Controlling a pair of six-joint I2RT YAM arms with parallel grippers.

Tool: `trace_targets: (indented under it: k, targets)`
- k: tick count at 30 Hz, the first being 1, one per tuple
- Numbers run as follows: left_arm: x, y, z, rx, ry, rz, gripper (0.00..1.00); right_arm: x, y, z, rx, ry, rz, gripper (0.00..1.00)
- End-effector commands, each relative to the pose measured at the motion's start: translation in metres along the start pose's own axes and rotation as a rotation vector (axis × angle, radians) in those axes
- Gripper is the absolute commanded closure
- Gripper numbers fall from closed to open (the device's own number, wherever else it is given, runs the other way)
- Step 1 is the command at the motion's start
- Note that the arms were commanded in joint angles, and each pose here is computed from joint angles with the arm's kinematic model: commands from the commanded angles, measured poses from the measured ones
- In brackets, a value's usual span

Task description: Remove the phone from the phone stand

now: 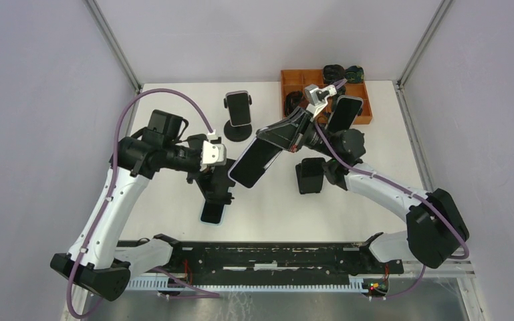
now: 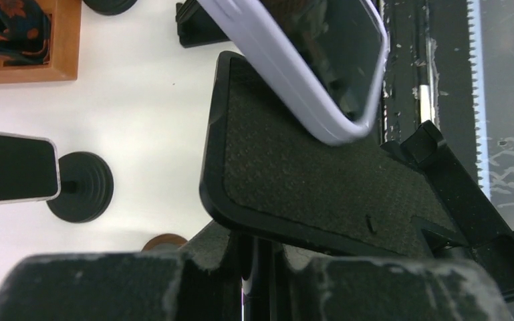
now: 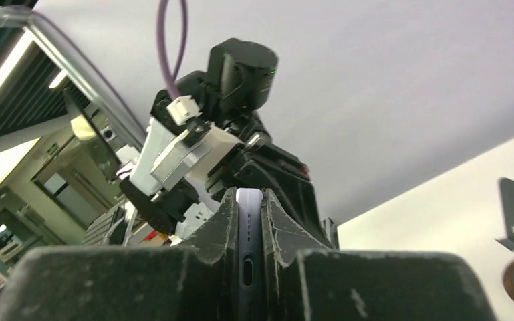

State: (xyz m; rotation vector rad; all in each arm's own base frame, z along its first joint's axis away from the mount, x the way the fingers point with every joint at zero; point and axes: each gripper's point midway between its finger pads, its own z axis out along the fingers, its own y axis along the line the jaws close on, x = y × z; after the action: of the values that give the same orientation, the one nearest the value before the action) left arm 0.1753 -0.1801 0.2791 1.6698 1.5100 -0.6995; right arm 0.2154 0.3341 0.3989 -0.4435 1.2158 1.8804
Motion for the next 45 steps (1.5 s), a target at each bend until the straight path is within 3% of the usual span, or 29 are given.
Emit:
trace_targets:
  k: [1, 12, 20, 25, 36, 45]
  targets:
    - [0.003, 0.012, -0.003, -0.064, 0.024, 0.014, 0.98, -0.018, 0.000, -0.011, 0.046, -0.004, 0.054, 1.00]
    - [0.022, 0.034, -0.014, -0.182, 0.148, 0.079, 0.98, 0.054, -0.081, -0.057, 0.361, 0.262, 0.109, 1.00]
    - [0.019, 0.033, -0.022, -0.211, 0.156, 0.123, 0.98, 0.163, -0.136, -0.065, 0.492, 0.554, 0.158, 1.00]
    - [0.014, 0.027, -0.022, -0.202, 0.128, 0.111, 0.98, 0.209, -0.162, -0.069, 0.501, 0.661, 0.218, 1.00]
    - [-0.003, 0.006, -0.020, -0.138, 0.031, 0.172, 0.98, 0.256, -0.204, -0.083, 0.546, 0.774, 0.304, 1.00]
    - [0.002, -0.002, -0.017, -0.104, 0.031, 0.154, 0.98, 0.242, -0.221, -0.054, 0.516, 0.634, 0.272, 1.00]
